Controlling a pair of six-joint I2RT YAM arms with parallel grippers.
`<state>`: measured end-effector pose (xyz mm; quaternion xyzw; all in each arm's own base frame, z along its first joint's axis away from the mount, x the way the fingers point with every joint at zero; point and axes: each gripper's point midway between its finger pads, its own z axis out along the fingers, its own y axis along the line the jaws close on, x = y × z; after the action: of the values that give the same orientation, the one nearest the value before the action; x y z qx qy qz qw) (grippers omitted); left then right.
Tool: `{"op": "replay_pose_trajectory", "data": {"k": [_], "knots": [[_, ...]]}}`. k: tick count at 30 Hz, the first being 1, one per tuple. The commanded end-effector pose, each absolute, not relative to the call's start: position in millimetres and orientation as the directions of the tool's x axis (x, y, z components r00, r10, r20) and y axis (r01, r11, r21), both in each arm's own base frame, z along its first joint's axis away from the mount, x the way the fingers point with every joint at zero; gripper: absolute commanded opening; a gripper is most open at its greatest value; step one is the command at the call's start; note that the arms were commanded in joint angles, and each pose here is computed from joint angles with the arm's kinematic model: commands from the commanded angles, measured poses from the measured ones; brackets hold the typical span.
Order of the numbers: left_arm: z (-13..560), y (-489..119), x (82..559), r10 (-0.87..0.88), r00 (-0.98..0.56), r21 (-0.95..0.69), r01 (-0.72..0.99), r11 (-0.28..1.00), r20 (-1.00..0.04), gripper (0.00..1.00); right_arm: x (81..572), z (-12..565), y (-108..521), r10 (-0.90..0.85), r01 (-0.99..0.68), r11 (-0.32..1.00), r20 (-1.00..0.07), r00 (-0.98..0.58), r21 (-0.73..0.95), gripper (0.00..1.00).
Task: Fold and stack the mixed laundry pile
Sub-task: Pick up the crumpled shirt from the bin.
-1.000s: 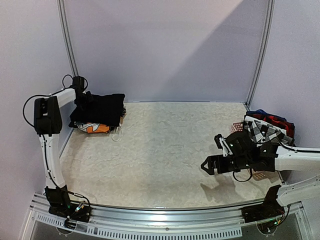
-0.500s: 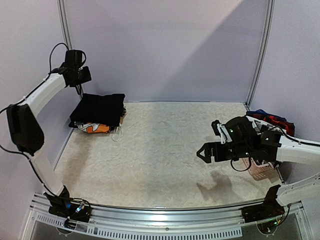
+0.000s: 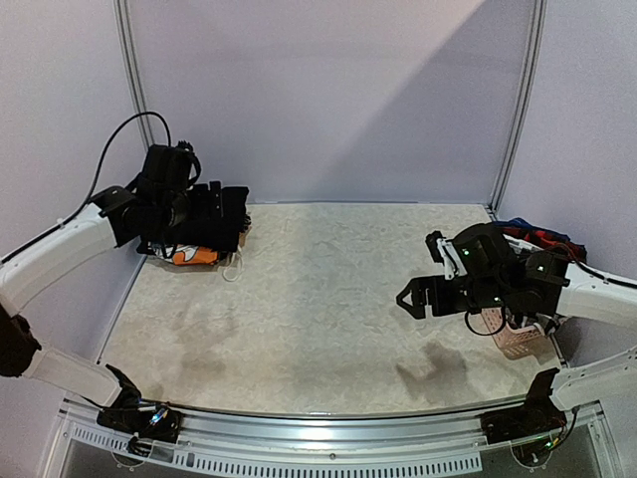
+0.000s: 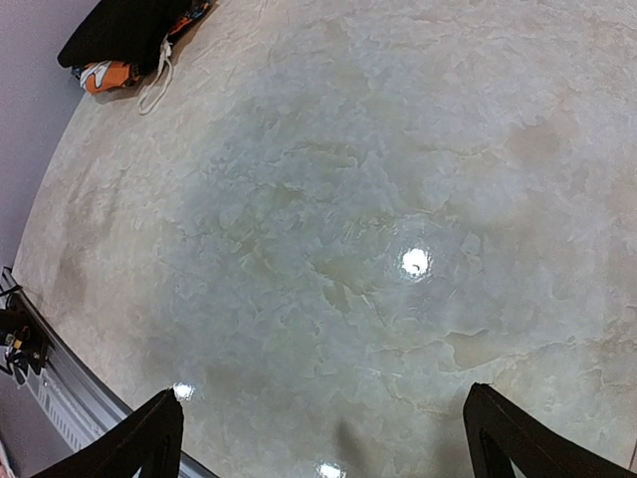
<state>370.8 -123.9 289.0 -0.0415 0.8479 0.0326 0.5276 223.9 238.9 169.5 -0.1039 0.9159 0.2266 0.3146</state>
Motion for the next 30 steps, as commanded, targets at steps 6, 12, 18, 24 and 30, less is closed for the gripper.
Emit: {"op": "replay_pose_trajectory", "data": {"k": [6, 12, 18, 24, 30], "knots": [[260, -154, 291, -0.01, -0.502, -0.054, 0.073, 0.996, -0.865, 1.0, 237, 193, 195, 0.024, -0.184, 0.958, -0.699, -0.715, 0.221, 0.99], [207, -165, 262, 0.027, -0.591, -0.068, 0.138, 0.988, -0.806, 1.0, 243, 209, 182, 0.02, -0.167, 0.971, -0.751, -0.661, 0.173, 0.99], [184, -173, 239, 0.061, -0.612, -0.085, 0.207, 0.975, -0.788, 0.98, 254, 223, 183, -0.039, -0.169, 0.981, -0.765, -0.643, 0.091, 0.99], [172, -164, 237, 0.039, -0.589, -0.084, 0.18, 0.98, -0.807, 0.96, 264, 235, 175, -0.032, -0.125, 0.991, -0.795, -0.606, 0.056, 0.99], [164, -161, 231, 0.031, -0.587, -0.101, 0.191, 0.976, -0.809, 0.94, 284, 228, 136, 0.054, 0.04, 0.999, -0.779, -0.625, 0.038, 0.99]]}}
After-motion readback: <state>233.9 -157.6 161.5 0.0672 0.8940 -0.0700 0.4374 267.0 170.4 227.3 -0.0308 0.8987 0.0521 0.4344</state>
